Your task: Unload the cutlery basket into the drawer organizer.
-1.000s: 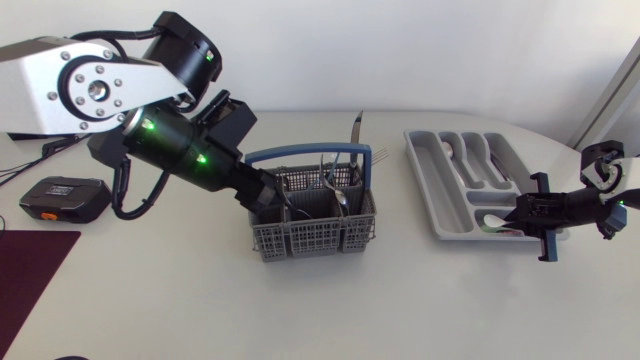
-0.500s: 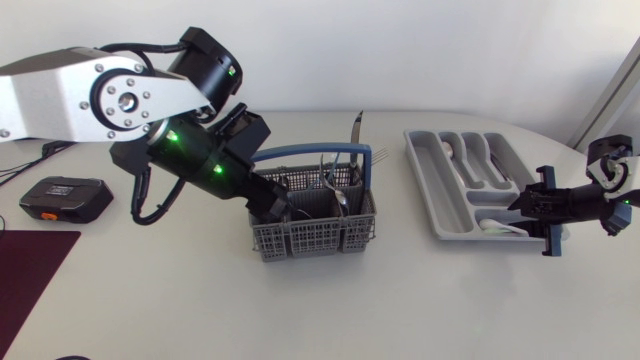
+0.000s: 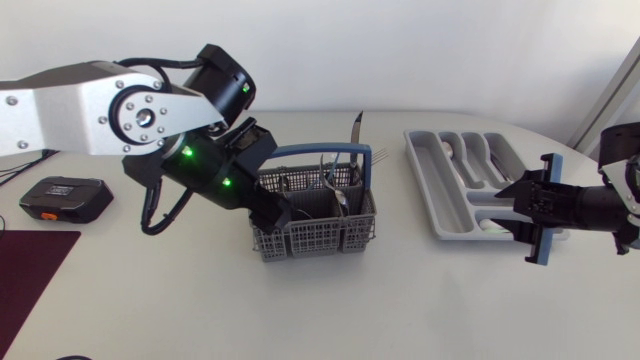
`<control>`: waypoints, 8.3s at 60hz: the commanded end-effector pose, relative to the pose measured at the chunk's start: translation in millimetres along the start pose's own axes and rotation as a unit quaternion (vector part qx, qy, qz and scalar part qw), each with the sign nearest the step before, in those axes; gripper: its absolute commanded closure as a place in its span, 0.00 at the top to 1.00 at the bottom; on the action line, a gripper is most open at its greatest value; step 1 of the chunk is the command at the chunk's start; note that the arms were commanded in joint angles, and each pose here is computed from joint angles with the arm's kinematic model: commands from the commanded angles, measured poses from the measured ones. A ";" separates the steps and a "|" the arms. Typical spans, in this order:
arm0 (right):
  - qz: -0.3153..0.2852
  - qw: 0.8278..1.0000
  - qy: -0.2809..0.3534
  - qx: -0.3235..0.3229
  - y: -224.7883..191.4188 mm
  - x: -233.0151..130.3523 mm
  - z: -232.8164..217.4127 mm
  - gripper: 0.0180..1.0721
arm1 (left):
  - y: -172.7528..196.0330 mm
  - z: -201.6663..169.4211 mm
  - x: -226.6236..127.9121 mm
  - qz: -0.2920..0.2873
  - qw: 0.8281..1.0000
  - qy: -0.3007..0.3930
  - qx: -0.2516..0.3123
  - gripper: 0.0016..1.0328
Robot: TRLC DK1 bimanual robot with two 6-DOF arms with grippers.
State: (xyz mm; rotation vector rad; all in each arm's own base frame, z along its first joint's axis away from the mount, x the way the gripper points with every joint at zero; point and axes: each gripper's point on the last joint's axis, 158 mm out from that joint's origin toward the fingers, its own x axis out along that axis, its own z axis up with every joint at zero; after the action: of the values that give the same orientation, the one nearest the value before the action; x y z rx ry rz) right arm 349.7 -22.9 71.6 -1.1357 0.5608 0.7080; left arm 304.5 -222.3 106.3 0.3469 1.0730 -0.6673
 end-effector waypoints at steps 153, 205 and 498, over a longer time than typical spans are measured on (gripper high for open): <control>0.008 0.992 -0.115 0.057 110.6 -2.4 208.0 0.36 | 68.1 23.9 33.6 0.135 0.989 0.013 -0.067 0.39; 0.009 0.992 -0.113 0.059 115.8 0.6 199.5 0.36 | 76.9 29.9 44.8 0.165 0.982 0.018 -0.087 0.38; -0.043 0.975 -0.197 0.096 86.7 -24.8 317.7 0.11 | -51.8 33.6 -40.8 -0.113 0.992 -0.050 -0.027 0.03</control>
State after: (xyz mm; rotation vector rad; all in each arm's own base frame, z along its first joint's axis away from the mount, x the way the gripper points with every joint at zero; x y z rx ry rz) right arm 276.8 290.9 138.2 -0.8028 0.2332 0.7678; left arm 284.0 -266.3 157.3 0.1642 1.0332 -0.8475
